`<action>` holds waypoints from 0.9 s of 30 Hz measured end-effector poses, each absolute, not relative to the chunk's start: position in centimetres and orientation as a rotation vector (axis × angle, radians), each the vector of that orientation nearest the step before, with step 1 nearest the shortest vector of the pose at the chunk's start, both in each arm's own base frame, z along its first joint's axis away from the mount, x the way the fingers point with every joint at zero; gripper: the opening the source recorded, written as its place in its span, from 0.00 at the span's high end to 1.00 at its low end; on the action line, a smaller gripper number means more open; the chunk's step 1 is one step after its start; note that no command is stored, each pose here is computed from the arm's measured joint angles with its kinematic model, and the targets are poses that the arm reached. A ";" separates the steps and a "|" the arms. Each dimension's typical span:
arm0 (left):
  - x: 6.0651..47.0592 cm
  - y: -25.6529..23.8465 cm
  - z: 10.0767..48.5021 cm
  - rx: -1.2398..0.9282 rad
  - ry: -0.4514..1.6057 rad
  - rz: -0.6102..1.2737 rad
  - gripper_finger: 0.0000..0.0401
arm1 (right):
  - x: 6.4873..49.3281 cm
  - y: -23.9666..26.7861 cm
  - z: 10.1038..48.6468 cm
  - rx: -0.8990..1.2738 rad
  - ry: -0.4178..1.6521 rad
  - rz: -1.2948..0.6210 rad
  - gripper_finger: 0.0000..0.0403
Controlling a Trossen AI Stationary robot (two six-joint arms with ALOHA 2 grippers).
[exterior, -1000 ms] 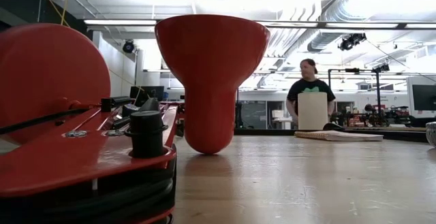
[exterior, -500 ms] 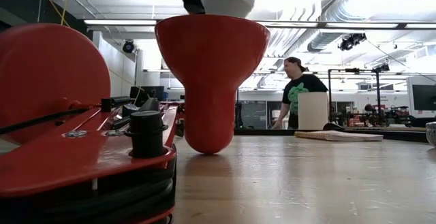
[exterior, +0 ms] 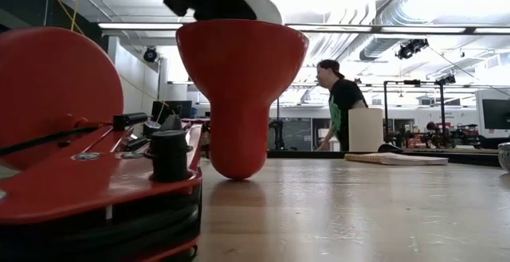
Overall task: Screw lightbulb
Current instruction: Insert the lightbulb into the lamp
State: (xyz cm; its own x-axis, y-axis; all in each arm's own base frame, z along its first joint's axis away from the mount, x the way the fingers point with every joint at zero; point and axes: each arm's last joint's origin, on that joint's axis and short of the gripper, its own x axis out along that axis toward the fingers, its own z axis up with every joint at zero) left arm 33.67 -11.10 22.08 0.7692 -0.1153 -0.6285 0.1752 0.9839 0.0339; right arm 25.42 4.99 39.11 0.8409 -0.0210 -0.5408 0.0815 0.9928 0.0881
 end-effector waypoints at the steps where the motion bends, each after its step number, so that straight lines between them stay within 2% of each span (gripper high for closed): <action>1: 33.6 -11.1 21.8 0.081 0.676 -0.153 0.52 | 25.4 5.0 39.1 0.116 0.569 -0.056 0.43; 16: 33.0 -11.0 20.8 0.117 0.696 -0.070 0.52 | 26.2 5.9 39.8 0.214 0.464 -0.035 0.43; 19: 32.9 -11.1 20.9 0.116 0.696 -0.074 0.52 | 27.4 7.0 38.8 0.216 0.494 -0.015 0.45; 23: 32.9 -11.1 20.9 0.116 0.697 -0.076 0.52 | 29.4 8.7 36.2 0.197 0.595 0.000 0.57; 27: 32.9 -11.1 20.8 0.116 0.697 -0.076 0.52 | 31.1 10.5 33.7 0.166 0.679 0.020 0.84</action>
